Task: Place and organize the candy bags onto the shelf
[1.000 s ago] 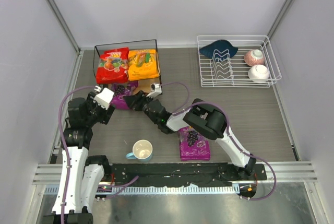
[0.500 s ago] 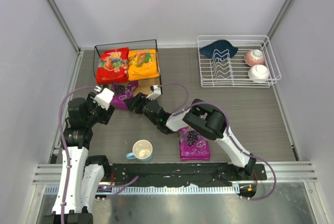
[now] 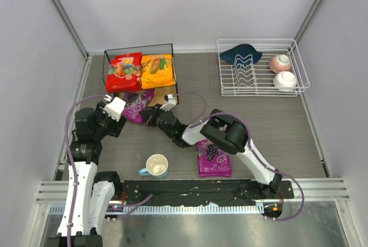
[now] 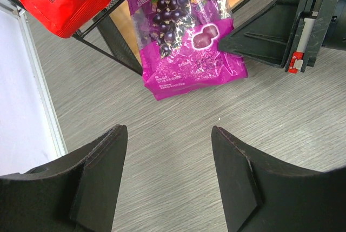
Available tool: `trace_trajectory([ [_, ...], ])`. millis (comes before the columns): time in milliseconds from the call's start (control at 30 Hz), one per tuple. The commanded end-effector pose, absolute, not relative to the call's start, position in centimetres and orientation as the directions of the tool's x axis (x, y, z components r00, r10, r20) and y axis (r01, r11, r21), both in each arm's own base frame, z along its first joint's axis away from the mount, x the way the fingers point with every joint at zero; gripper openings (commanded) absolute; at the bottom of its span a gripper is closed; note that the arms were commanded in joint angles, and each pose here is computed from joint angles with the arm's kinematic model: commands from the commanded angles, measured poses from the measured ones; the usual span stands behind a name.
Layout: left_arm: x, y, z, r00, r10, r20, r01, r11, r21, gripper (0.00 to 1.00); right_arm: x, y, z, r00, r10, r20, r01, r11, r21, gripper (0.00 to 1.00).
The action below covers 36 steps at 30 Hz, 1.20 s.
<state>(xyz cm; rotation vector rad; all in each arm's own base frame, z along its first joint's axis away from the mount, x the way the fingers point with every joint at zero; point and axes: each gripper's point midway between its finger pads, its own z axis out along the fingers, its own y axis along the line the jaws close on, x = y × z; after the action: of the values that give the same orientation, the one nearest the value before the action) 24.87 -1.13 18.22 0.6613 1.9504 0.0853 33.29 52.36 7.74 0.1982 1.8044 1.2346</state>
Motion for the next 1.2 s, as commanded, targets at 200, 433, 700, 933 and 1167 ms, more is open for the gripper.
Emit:
trace_trajectory([
  [200, 25.0, -0.9, 19.2, -0.292, 0.499, -0.816, 0.399, 0.839, 0.371, 0.68, 34.0, 52.3, 12.0, -0.469, 0.532, -0.705, -0.52, 0.479, 0.707, 0.01],
  [433, 25.0, -0.9, 19.0, -0.292, 0.501, -0.814, 0.405, 0.836, 0.369, 0.68, 34.0, 51.3, 12.9, -0.379, 0.469, -0.798, -0.604, 0.527, 0.597, 0.01],
  [700, 25.1, -1.0, 18.9, -0.295, 0.502, -0.813, 0.408, 0.836, 0.368, 0.68, 34.9, 51.1, 14.2, -0.304, 0.45, -0.839, -0.645, 0.551, 0.529, 0.01],
  [933, 25.2, -0.9, 19.1, -0.293, 0.504, -0.812, 0.405, 0.835, 0.372, 0.68, 35.6, 51.7, 16.1, -0.238, 0.436, -0.868, -0.679, 0.564, 0.47, 0.01],
  [1167, 25.2, -0.9, 18.9, -0.295, 0.508, -0.809, 0.408, 0.833, 0.374, 0.68, 36.3, 52.1, 17.3, -0.193, 0.432, -0.881, -0.693, 0.576, 0.434, 0.01],
])
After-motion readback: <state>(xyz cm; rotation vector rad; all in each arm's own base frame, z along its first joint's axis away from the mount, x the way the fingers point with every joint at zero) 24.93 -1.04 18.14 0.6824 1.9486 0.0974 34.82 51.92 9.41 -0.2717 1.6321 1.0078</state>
